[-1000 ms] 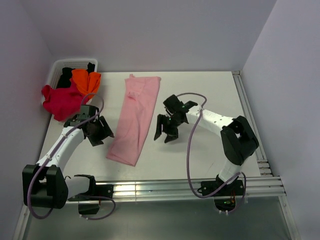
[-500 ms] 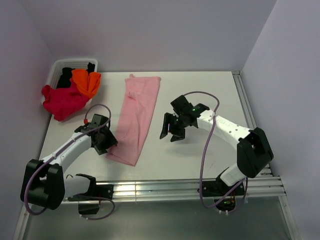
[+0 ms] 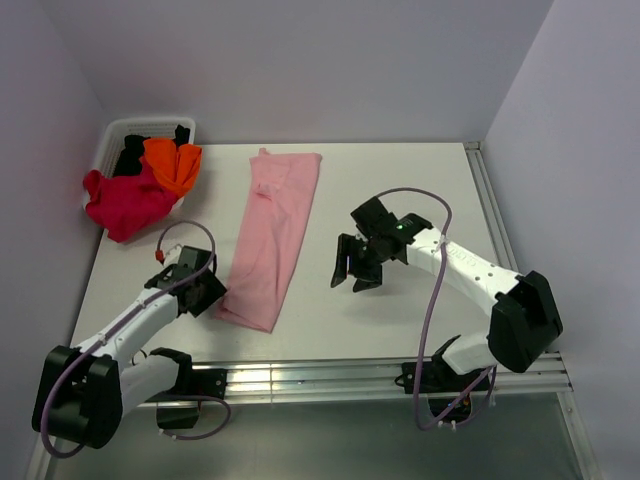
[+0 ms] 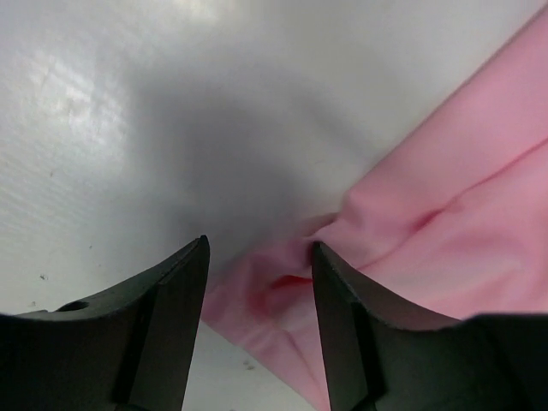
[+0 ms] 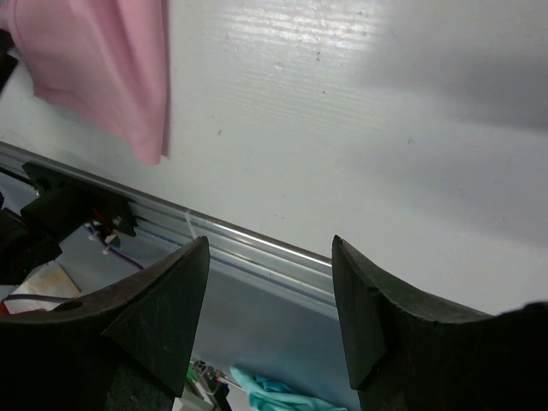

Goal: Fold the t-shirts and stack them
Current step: Rotate the tshirt 90 degrees

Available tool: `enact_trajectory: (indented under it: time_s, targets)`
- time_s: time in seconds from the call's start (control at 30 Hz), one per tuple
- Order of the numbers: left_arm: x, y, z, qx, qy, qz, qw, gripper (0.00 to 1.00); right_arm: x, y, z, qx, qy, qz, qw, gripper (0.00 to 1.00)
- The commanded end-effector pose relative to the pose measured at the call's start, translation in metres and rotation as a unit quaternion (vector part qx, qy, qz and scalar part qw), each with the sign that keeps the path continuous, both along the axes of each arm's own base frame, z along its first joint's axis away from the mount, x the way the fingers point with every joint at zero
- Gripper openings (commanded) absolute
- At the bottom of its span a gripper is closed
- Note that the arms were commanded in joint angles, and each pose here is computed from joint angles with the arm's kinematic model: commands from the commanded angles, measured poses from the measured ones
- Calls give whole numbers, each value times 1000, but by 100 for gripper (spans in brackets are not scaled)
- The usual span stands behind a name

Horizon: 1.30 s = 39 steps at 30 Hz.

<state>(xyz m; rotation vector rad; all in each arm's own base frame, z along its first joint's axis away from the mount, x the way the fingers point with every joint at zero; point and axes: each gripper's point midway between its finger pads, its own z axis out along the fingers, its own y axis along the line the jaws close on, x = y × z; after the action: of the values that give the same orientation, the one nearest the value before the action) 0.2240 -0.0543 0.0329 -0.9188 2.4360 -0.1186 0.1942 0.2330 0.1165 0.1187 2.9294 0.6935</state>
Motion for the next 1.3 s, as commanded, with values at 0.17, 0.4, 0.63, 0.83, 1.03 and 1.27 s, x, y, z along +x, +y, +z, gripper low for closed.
enact_trajectory:
  time_s: [0.17, 0.4, 0.63, 0.83, 1.03, 1.27]
  targets:
    - [-27, -25, -19, -77, -15, 14, 997, 55, -18, -19, -7, 12, 1, -2, 1000, 66]
    - [-21, -66, 15, -166, -76, -51, 982, 54, -24, -25, -21, 6, 4, -4, 1000, 66]
    - [-14, -75, 30, -164, -78, -81, 980, 54, -16, -14, -4, 40, -12, -30, 999, 66]
    - [-19, -90, 29, -176, -60, -128, 974, 52, 5, 22, 19, 85, -41, -51, 994, 66]
    - [-26, -101, 32, -192, -55, -170, 965, 36, 10, 87, 18, 112, -51, -57, 991, 66]
    - [-31, -109, 26, -203, -39, -196, 959, 16, -23, 122, -45, 92, 16, -79, 993, 64]
